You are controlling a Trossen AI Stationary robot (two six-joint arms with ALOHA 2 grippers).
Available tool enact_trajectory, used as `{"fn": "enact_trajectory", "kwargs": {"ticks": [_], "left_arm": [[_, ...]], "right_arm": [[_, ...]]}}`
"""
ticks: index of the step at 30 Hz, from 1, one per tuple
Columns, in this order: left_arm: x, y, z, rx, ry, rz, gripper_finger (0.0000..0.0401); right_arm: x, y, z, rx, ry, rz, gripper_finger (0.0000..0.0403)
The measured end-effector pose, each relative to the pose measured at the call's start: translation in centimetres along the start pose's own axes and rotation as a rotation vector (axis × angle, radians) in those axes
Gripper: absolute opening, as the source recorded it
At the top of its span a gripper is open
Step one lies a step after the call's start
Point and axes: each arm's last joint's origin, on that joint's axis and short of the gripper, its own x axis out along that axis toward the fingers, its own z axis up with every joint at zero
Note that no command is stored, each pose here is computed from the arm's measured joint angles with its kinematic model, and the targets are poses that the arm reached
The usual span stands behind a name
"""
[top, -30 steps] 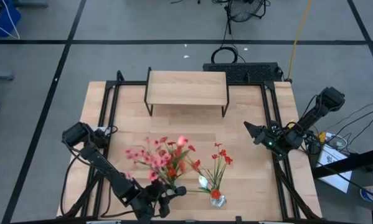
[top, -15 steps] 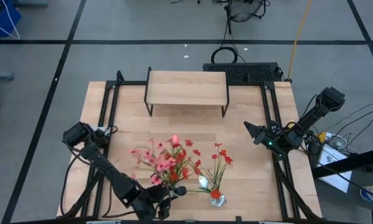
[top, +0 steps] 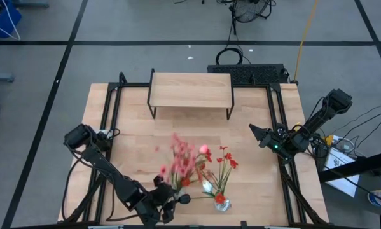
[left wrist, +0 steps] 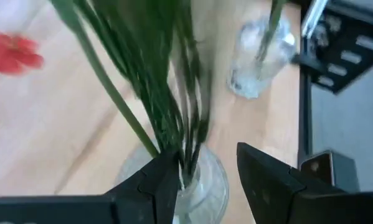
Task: Pick and place flowers into a vace then onto a shelf
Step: Put the pink flowers into the left transparent vase, then put the right transparent vase with flowers on the shelf
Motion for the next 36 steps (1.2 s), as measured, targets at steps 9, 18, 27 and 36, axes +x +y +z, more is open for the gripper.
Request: {"fn": "enact_trajectory", "kwargs": {"ticks": [9, 18, 27, 36], "left_arm": [[-0.2, 0.2, 0.7, -0.021, -0.006, -0.002, 0.0166], [-0.8, 0.3, -0.1, -0.044, 0.013, 0.033, 0.0166], [-1.7, 0.6, -1.3, -0.091, 0.015, 0.097, 0.0166], [-3.6, 1.6, -2.1, -0.205, 0.12, 0.178, 0.0154]], "right_arm": [[0.0, 0.0, 0.0, 0.004, 0.0, 0.0, 0.0004], [0.0, 0.0, 0.0, -0.004, 0.0, 0.0, 0.0004], [0.0, 0.0, 0.0, -0.004, 0.0, 0.0, 0.0004], [0.0, 0.0, 0.0, -0.004, 0.0, 0.0, 0.0004]]}}
